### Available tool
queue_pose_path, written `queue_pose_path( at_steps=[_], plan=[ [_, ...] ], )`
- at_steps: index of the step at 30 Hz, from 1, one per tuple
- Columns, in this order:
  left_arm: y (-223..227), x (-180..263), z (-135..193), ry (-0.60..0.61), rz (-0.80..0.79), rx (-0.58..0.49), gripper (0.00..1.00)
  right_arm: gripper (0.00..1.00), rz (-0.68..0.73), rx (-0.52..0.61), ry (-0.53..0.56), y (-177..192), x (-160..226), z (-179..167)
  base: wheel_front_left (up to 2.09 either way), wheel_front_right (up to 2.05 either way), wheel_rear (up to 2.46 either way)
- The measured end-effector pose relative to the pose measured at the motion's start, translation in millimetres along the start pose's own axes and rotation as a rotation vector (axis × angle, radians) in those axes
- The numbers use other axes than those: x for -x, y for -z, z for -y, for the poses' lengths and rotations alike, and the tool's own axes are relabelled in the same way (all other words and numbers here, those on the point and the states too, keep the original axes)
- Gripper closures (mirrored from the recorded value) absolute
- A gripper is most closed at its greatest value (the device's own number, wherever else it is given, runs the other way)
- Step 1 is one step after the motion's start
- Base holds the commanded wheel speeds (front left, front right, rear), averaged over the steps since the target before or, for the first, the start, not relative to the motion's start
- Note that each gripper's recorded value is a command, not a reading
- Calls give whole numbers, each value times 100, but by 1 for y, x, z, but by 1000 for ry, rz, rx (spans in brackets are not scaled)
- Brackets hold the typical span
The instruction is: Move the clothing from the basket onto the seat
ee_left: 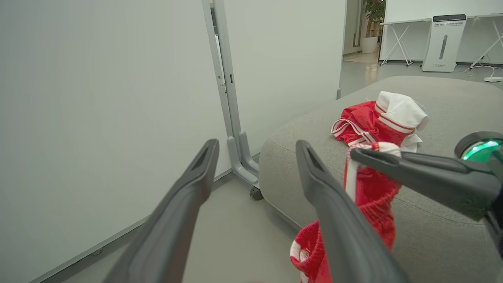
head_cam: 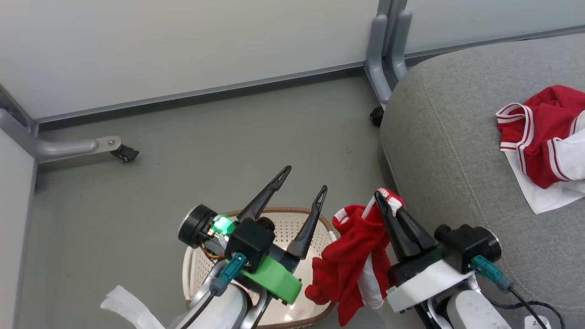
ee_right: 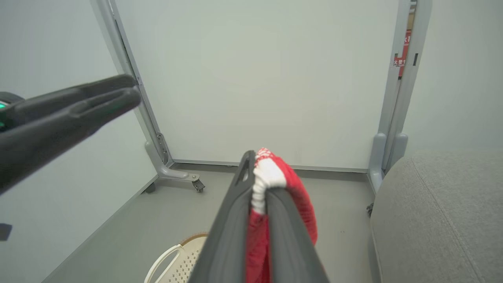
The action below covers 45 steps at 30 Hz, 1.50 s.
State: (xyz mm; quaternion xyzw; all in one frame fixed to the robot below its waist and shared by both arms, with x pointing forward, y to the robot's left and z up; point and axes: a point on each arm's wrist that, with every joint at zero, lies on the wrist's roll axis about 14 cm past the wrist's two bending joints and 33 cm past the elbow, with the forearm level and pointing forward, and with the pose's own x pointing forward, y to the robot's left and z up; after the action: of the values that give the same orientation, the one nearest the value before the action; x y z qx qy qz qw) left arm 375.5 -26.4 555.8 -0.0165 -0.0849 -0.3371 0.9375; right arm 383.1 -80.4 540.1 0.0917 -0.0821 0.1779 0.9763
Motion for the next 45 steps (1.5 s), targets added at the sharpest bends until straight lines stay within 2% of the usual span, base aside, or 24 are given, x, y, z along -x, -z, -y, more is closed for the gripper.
queue_pose_path(
  at_steps=[9,19,39,43,45],
  plan=[
    [36,10,-2,-9,-80,49,0,100,137,53,34,-45,-8,16,0,0,0],
    [57,3,14,56,-117,82,0,100,243,166,100,-88,6,43,0,0,0],
    [88,-46,77,340,-134,148,0,100,338,350,362,-147,66,102,0,0,0],
    [95,-53,90,390,-144,168,0,100,350,404,420,-159,79,112,0,0,0],
    [99,-59,102,433,-145,191,0,100,350,480,451,-173,89,122,0,0,0]
  ],
)
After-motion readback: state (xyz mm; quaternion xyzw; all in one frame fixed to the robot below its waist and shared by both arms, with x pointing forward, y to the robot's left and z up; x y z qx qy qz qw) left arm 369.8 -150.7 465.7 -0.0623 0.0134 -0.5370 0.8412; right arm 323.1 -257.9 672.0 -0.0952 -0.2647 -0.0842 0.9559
